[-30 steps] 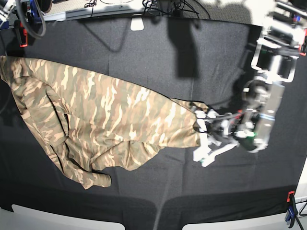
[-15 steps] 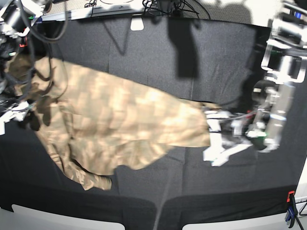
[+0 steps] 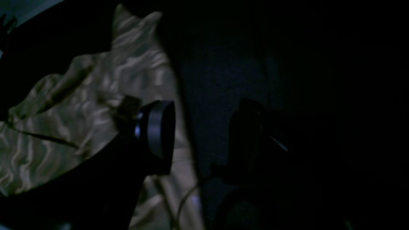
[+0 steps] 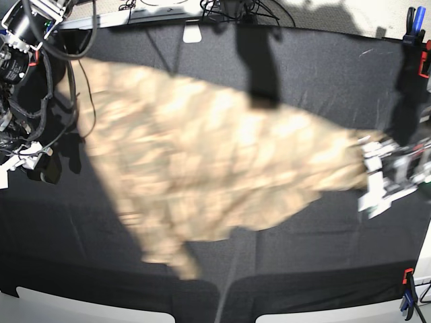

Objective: Layout the t-shirt on the table in an organized manner, then fold the t-shirt properly

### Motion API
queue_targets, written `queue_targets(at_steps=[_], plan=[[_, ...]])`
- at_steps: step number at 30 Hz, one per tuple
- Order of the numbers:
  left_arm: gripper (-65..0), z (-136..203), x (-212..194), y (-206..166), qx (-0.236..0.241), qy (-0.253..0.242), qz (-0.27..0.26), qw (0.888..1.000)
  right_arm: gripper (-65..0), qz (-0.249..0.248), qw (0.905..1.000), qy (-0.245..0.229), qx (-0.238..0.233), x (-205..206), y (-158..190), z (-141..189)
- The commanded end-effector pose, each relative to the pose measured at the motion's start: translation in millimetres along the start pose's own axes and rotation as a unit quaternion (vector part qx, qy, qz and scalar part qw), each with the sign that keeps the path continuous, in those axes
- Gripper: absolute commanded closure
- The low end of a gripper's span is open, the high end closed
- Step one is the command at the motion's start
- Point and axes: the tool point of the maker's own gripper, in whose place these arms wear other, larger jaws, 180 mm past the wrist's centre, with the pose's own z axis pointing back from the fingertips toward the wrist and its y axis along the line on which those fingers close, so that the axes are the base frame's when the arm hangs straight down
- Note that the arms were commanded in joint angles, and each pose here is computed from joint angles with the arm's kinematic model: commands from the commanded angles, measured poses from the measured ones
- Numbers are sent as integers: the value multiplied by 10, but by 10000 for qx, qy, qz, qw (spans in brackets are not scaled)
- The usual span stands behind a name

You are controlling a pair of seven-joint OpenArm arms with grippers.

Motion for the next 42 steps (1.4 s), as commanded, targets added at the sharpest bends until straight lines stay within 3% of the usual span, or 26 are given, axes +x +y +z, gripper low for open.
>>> queue_targets(at_steps=[1, 11, 20, 28, 29, 32, 34, 42], plan=[[0, 138, 7, 199, 257, -25, -12, 9997, -307, 162, 9995, -280, 19, 224, -10, 52], [0, 81, -415, -73, -556, 375, -98, 9977, -307, 131, 9996, -230, 45, 193, 8, 39], [0, 70, -299, -102, -594, 17, -154, 9981, -307, 10, 9998, -180, 118, 110, 76, -9], [0, 61, -338, -8, -335, 129, -129, 9993, -307, 12, 9998, -163, 116, 105, 74, -7], [-43, 60, -339, 10, -283, 133, -22, 9995, -307, 12, 9998, -163, 116, 105, 74, -7], [-279, 58, -305, 13, -273, 41, 23, 9996, -307, 10, 9998, -164, 117, 104, 75, -8], [-359, 60, -227, 14, -270, -171, 26, 9995, -307, 10, 9998, -162, 117, 103, 75, -8], [-367, 52, -43, -35, -331, -637, 22, 9974, -307, 10, 9998, -143, 117, 96, 75, -8]])
